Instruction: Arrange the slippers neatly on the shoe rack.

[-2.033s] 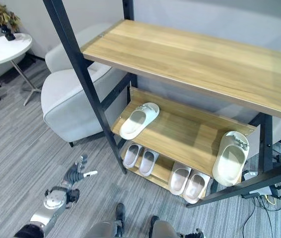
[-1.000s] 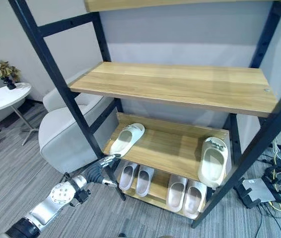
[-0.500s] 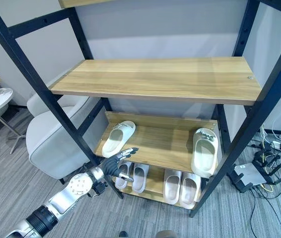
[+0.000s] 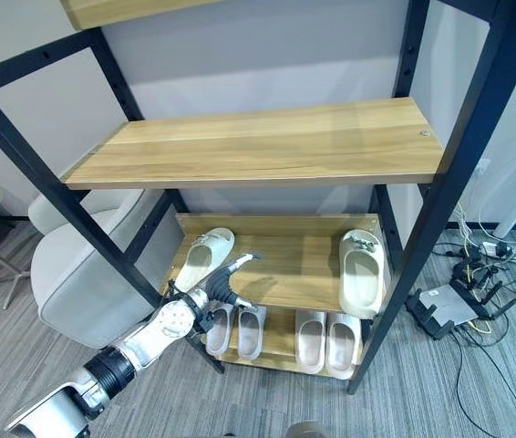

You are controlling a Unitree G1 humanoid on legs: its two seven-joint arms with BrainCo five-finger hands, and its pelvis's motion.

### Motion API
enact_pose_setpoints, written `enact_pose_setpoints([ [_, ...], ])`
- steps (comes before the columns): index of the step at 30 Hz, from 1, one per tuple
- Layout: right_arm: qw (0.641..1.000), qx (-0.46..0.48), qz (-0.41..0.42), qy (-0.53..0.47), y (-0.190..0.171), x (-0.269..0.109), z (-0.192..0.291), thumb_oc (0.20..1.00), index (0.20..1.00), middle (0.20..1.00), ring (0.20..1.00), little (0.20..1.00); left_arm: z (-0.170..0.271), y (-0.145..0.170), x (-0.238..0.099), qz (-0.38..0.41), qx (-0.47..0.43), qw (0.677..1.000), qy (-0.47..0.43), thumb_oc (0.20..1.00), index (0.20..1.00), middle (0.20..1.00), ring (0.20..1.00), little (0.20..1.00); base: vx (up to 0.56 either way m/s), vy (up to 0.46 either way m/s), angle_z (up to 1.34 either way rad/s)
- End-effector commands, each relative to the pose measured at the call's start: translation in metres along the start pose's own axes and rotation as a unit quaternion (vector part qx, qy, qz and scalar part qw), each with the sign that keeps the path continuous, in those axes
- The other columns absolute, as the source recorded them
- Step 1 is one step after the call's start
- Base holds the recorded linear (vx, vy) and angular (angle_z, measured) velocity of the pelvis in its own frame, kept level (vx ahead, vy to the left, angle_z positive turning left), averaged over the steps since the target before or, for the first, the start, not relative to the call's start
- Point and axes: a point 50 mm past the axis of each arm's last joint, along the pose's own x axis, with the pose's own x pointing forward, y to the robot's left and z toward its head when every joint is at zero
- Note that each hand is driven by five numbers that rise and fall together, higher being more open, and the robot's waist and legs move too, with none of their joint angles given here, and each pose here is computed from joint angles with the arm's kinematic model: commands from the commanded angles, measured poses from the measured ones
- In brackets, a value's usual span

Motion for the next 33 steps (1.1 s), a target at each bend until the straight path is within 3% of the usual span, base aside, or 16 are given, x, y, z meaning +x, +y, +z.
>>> enact_pose_setpoints([
  [1, 1.0, 0.013, -0.002, -0.008, 0.009, -0.003, -0.001, 1.0, 1.0, 1.0, 1.0, 1.0, 0.004, 0.043, 0.012, 0.1, 0.044, 0.994, -0.011, 1.0, 1.0, 1.0, 1.0, 1.0, 0.01, 0.027, -0.15],
  [16, 0.999, 0.0, -0.033, -0.019, -0.004, -0.002, -0.004, 1.0, 1.0, 1.0, 1.0, 1.0, -0.009, 0.104, 0.012, 0.221, 0.117, 0.968, 0.025, 1.0, 1.0, 1.0, 1.0, 1.0, 0.0, 0.047, -0.15],
  [33, 0.999, 0.004, -0.04, -0.027, -0.014, 0.001, 0.0, 1.0, 1.0, 1.0, 1.0, 1.0, -0.025, 0.164, -0.005, 0.243, 0.247, 0.935, 0.077, 1.0, 1.0, 1.0, 1.0, 1.0, 0.0, 0.005, -0.03],
])
